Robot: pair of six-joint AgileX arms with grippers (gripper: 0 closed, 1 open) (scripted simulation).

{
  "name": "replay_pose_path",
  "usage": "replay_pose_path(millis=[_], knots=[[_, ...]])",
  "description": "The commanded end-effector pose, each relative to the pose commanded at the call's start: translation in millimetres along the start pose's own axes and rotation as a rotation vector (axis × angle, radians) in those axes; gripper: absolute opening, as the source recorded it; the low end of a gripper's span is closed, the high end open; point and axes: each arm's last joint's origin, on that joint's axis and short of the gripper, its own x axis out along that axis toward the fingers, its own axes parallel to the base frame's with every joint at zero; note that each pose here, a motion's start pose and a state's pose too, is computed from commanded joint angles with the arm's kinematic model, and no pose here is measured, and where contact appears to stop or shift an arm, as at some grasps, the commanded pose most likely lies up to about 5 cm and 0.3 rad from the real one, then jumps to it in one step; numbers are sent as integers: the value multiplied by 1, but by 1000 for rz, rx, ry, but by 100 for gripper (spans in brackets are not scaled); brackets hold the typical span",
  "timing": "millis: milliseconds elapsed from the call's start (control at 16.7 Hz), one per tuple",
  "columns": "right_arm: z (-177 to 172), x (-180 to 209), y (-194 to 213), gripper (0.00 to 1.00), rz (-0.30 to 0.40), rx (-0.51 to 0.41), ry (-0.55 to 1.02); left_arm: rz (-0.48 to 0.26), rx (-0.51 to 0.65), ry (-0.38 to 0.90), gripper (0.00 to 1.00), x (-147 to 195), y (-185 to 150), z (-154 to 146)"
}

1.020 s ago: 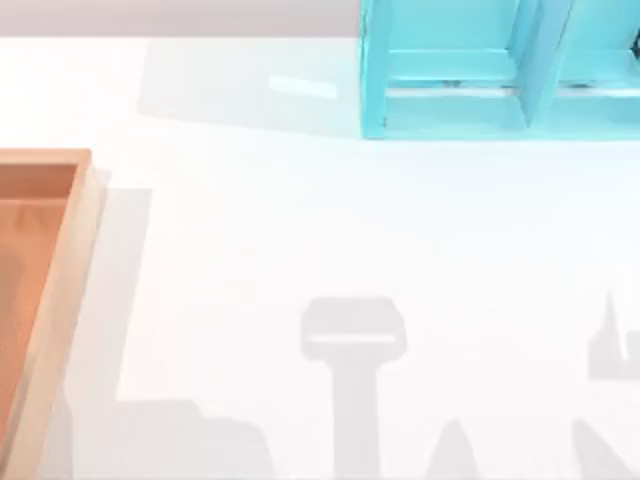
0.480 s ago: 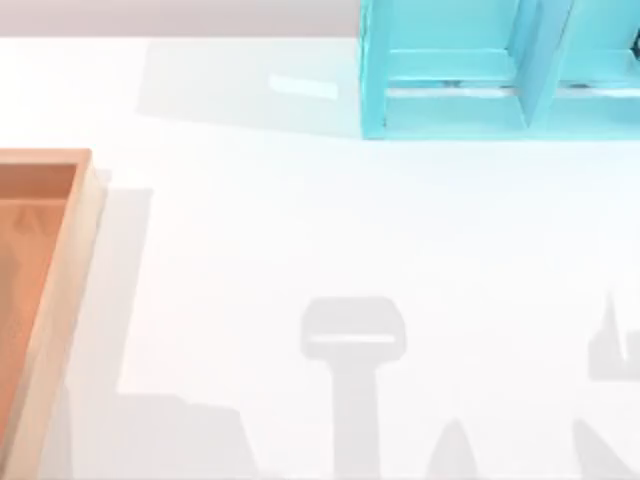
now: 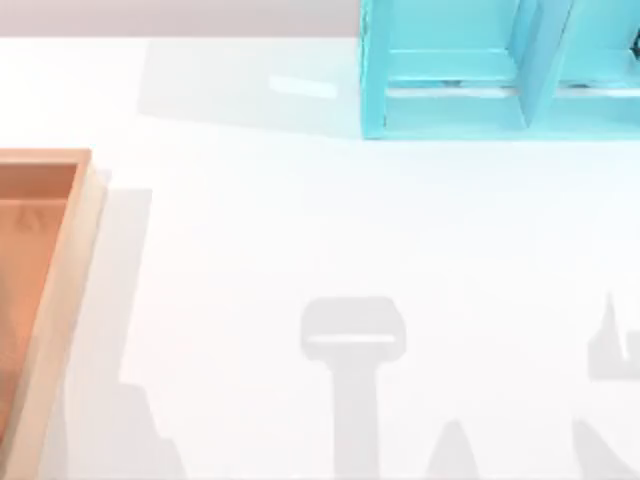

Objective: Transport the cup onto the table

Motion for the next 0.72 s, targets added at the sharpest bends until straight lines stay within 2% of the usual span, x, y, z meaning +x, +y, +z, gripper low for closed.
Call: replay_pose_path(millis=[180,420,720], knots=[[0,0,0,100,0,0,0,-4,0,12,100,16,-1,-5],[0,0,0,100,0,0,0,-4,0,12,100,17,-1,-5],[0,0,0,100,0,0,0,-4,0,12,62,17,-1,-5]])
